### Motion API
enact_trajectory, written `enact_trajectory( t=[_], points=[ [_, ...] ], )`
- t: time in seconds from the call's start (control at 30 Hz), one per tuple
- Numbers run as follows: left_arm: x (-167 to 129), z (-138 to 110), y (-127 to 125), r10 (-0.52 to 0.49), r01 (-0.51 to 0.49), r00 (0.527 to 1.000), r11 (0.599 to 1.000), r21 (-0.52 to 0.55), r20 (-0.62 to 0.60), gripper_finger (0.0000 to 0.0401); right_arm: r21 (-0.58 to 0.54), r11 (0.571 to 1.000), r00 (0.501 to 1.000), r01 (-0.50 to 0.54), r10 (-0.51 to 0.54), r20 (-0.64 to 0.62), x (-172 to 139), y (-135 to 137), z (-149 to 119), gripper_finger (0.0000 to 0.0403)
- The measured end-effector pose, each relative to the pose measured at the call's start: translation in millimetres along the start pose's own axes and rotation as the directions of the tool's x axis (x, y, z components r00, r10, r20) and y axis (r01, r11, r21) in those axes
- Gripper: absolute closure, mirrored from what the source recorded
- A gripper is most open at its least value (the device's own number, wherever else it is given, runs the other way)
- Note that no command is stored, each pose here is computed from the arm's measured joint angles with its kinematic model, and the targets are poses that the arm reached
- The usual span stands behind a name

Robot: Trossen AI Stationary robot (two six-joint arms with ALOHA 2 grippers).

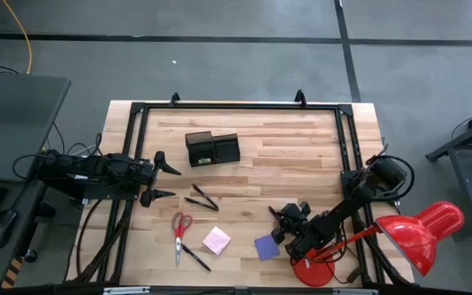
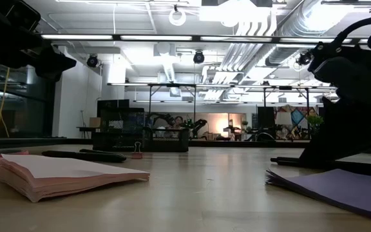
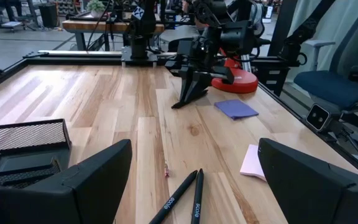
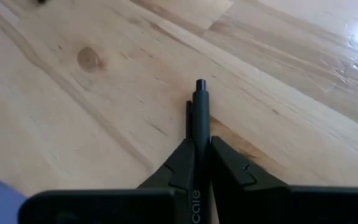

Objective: Pick and place office supplies into organizer
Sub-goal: Put the black pen into the black desk organizer

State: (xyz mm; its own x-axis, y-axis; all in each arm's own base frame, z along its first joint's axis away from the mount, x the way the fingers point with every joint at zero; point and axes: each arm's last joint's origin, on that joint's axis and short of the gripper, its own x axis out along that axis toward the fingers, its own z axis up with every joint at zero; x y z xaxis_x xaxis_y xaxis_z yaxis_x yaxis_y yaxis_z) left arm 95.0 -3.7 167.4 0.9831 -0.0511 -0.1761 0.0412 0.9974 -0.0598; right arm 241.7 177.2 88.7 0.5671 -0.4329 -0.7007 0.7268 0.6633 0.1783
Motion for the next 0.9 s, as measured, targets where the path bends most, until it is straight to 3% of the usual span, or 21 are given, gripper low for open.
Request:
enact_trajectory(
  t=[0.6, 0.9],
  points=[
    [0.0, 2.8, 0.1, 0.007, -0.007, 1.0, 1.0, 0.001, 0.029, 0.0066, -0.093, 0.996, 0.995, -0.003, 0.013, 0.102, 28.1, 7.0, 32.6, 0.0377],
    [0.0, 2.7, 0.7, 0.026, -0.026, 0.999, 1.0, 0.0, 0.028, 0.0066, -0.153, 0.987, 0.98, -0.055, 0.083, 0.18, 44.8, 17.3, 61.5, 0.0377]
  ],
)
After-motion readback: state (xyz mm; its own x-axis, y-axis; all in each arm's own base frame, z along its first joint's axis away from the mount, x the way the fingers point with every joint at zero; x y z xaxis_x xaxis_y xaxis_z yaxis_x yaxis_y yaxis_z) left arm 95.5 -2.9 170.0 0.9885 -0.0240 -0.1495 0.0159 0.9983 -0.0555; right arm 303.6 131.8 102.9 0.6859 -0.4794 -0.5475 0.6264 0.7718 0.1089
